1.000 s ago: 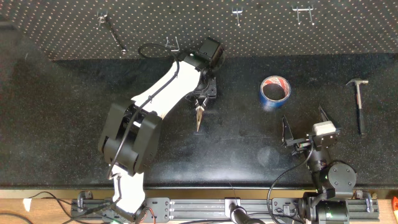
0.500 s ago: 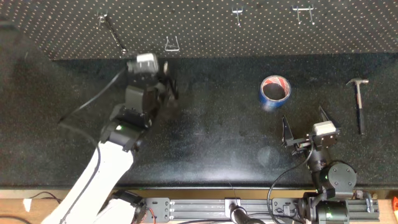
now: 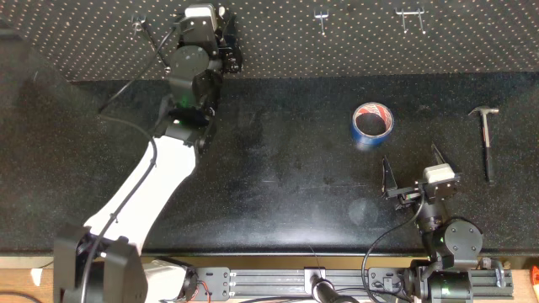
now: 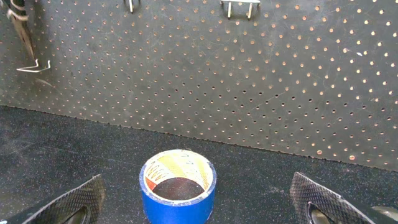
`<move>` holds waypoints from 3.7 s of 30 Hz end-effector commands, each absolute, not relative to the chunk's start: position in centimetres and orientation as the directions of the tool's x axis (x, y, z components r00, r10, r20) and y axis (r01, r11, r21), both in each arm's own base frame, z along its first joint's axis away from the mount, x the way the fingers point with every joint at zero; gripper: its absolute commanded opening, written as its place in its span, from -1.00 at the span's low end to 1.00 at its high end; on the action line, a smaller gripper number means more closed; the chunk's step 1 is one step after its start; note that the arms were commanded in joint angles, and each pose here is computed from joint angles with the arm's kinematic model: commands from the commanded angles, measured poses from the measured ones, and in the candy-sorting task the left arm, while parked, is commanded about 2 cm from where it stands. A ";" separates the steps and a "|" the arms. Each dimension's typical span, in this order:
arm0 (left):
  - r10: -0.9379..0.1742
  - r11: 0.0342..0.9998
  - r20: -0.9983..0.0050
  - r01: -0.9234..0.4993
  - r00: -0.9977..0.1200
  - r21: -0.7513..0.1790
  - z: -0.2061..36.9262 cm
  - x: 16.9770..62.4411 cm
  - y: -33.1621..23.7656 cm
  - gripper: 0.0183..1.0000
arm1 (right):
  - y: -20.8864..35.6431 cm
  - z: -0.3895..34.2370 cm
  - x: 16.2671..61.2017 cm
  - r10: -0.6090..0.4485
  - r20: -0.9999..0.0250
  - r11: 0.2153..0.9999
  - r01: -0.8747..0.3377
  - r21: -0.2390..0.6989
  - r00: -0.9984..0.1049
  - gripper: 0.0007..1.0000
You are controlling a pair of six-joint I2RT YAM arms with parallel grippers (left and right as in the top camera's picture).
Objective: Place Tools Onto Pegboard
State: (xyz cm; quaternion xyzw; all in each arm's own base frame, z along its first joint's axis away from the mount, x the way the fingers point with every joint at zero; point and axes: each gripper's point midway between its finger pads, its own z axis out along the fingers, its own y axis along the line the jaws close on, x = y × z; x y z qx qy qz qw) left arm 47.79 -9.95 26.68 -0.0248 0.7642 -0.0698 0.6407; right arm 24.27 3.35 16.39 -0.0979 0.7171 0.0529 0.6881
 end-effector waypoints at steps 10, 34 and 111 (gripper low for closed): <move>-0.066 0.992 -0.945 0.082 -0.322 -0.098 21.3 49.1 -10.9 -0.98 | 3.5 16.3 24.2 -0.077 -0.997 0.973 -0.219 -0.069 -0.031 0.95; -0.092 0.991 -0.959 0.072 -0.269 -0.115 26.4 46.8 -8.8 0.99 | 3.5 16.3 24.2 -0.077 -0.997 0.973 -0.219 -0.069 -0.031 0.95; -0.246 0.967 -0.965 0.049 -0.095 -0.251 15.5 24.5 -1.7 0.99 | 13.6 9.8 35.9 -0.097 -0.301 0.991 -0.121 0.060 -0.949 -0.86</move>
